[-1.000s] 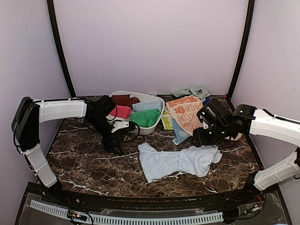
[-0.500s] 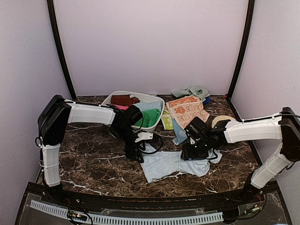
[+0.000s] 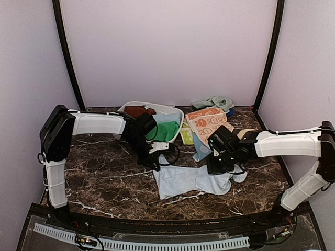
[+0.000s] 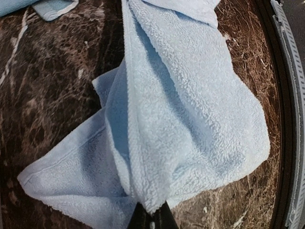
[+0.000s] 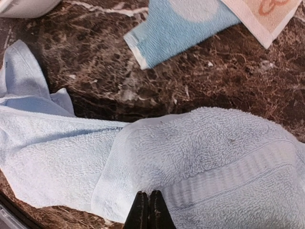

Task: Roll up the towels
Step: Adjust the towel at the center of the board.

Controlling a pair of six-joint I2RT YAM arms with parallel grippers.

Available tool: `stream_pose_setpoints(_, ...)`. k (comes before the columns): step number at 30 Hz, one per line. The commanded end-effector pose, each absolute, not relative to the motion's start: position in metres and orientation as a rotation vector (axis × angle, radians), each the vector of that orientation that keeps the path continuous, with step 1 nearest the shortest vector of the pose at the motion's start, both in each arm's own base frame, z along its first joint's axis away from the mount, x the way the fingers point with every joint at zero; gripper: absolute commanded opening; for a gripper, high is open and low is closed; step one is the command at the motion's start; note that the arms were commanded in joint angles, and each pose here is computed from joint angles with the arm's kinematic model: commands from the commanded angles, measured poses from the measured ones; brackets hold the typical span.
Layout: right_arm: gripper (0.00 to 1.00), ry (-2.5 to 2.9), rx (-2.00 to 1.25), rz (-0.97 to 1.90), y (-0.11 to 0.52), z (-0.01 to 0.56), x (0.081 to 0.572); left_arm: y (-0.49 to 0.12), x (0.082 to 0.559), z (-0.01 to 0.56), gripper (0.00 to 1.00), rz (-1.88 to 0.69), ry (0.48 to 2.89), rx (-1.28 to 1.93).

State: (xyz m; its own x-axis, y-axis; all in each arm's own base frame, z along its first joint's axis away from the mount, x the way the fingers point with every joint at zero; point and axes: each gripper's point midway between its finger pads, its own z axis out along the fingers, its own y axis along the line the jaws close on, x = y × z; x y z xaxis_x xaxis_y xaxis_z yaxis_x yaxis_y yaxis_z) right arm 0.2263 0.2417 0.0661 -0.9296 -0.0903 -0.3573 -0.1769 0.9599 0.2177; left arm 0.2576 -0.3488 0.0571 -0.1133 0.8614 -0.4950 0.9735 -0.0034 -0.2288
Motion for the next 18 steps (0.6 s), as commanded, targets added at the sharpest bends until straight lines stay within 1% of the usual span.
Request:
stream_pose_setpoints(1, 0.0, 2.639, -0.23, 0.5, 0.265, 0.112, 0.243, -0.302, 0.268, 0.105, 0.0, -0.749, 2.17, 1.791)
stream_pose_setpoints(4, 0.0, 2.585, -0.258, 0.567, 0.279, 0.134, 0.25, -0.245, 0.286, 0.116, 0.0, -0.652, 2.278, 1.644)
stream_pose_setpoints(6, 0.0, 2.565, -0.278, 0.588, 0.284, 0.143, 0.252, -0.207, 0.285, 0.127, 0.0, -0.57, 2.313, 1.578)
stream_pose_setpoints(9, 0.0, 2.54, -0.327, 0.632, 0.29, 0.148, 0.25, -0.159, 0.269, 0.137, 0.0, -0.419, 2.351, 1.536)
stream_pose_setpoints(12, 0.0, 2.565, -0.345, 0.617, 0.286, 0.138, 0.245, -0.132, 0.243, 0.137, 0.0, -0.302, 2.365, 1.536)
stream_pose_setpoints(14, 0.0, 2.602, -0.338, 0.556, 0.273, 0.123, 0.239, -0.121, 0.235, 0.136, 0.0, -0.228, 2.362, 1.512)
stream_pose_setpoints(18, 0.0, 2.692, -0.267, 0.263, 0.217, 0.092, 0.223, -0.108, 0.236, 0.127, 0.0, -0.131, 2.396, 1.452)
